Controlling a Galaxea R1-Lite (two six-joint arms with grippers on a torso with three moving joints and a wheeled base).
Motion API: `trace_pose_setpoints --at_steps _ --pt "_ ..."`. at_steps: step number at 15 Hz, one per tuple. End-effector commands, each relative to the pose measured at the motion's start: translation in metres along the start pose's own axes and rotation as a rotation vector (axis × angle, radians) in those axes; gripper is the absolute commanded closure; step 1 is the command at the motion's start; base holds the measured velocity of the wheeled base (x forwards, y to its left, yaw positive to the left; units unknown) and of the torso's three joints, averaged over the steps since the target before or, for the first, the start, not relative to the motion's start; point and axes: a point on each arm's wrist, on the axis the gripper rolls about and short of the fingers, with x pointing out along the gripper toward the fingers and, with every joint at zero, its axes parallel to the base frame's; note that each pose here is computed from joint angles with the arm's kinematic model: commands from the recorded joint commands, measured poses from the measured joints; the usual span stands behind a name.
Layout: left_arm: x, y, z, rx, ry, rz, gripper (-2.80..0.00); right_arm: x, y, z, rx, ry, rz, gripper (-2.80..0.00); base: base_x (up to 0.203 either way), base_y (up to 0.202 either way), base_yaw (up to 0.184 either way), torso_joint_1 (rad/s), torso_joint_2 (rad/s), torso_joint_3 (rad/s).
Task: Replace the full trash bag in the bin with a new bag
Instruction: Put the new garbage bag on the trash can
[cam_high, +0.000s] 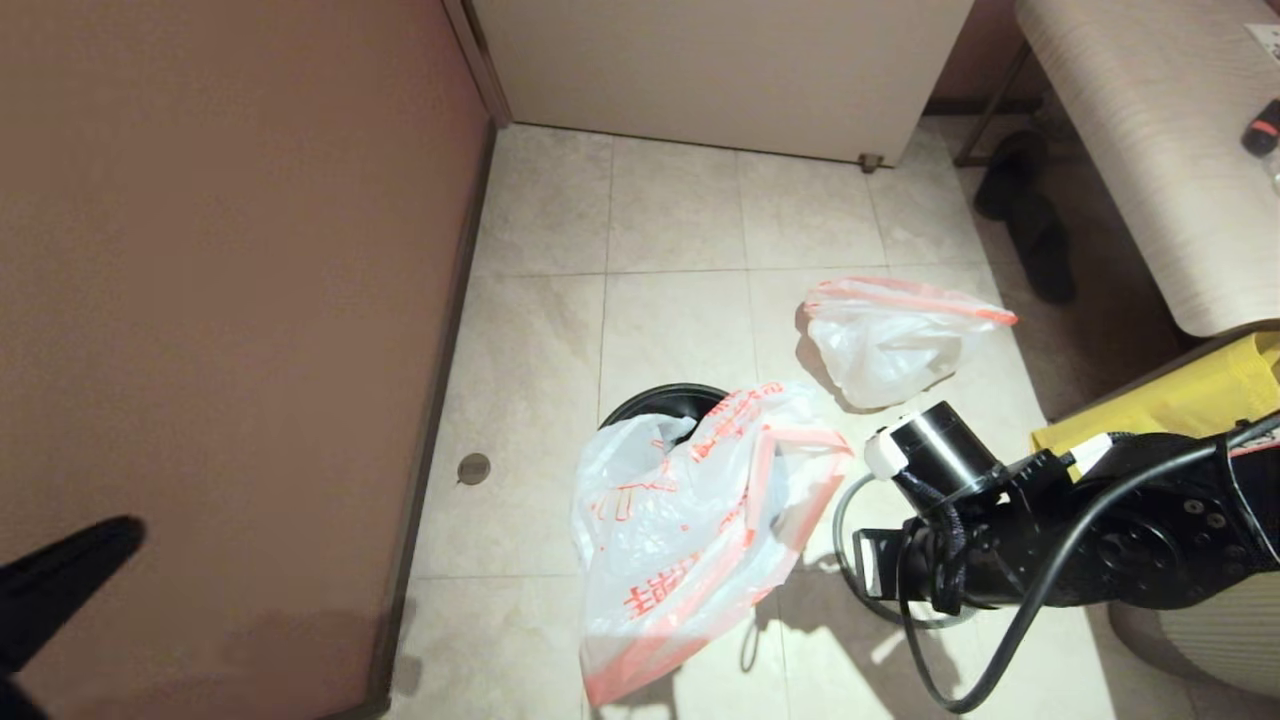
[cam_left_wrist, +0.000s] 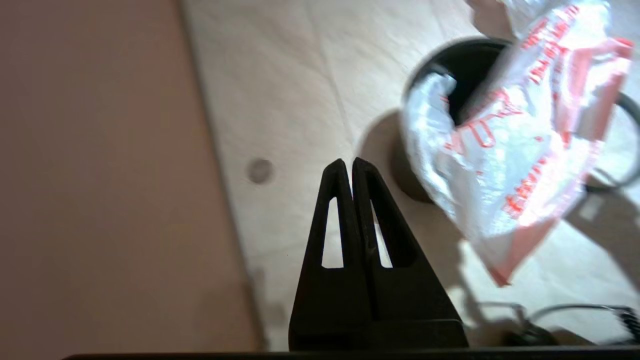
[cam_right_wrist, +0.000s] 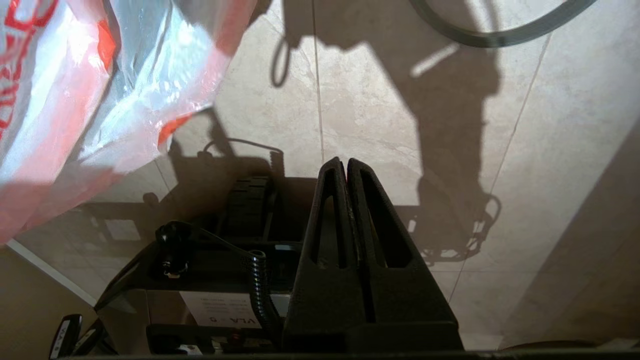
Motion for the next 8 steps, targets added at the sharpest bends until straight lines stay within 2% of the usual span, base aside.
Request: trace_pose_setpoints --at_steps 1,3,5,7,8 --pt "0.100 -0.019 -0.015 -0.041 0.289 -0.149 0.00 0.025 -0.005 0.009 0.018 0.003 -0.027 0.00 0.000 0.000 0.000 0.000 0.00 0.000" --pt "0.166 -0.058 -0.035 -0.017 0.402 -0.163 0.00 0.047 -0.013 0.035 0.032 -0.033 -0.009 0.00 0.000 0.000 0.000 0.000 0.00 0.000" --pt "0.225 -0.114 -0.068 0.029 0.487 -0.178 0.00 0.071 -0.028 0.071 0.095 -0.070 0.036 0.00 0.000 0.000 0.000 0.000 0.00 0.000" --pt "0.257 -0.170 -0.097 0.037 0.528 -0.205 0.00 0.097 -0.023 0.092 0.164 -0.083 0.102 0.00 0.000 0.000 0.000 0.000 0.00 0.000" --pt "0.268 -0.197 -0.100 0.002 0.517 -0.229 0.00 0.113 -0.022 0.098 0.191 -0.082 0.135 0.00 0.000 0.000 0.000 0.000 0.00 0.000"
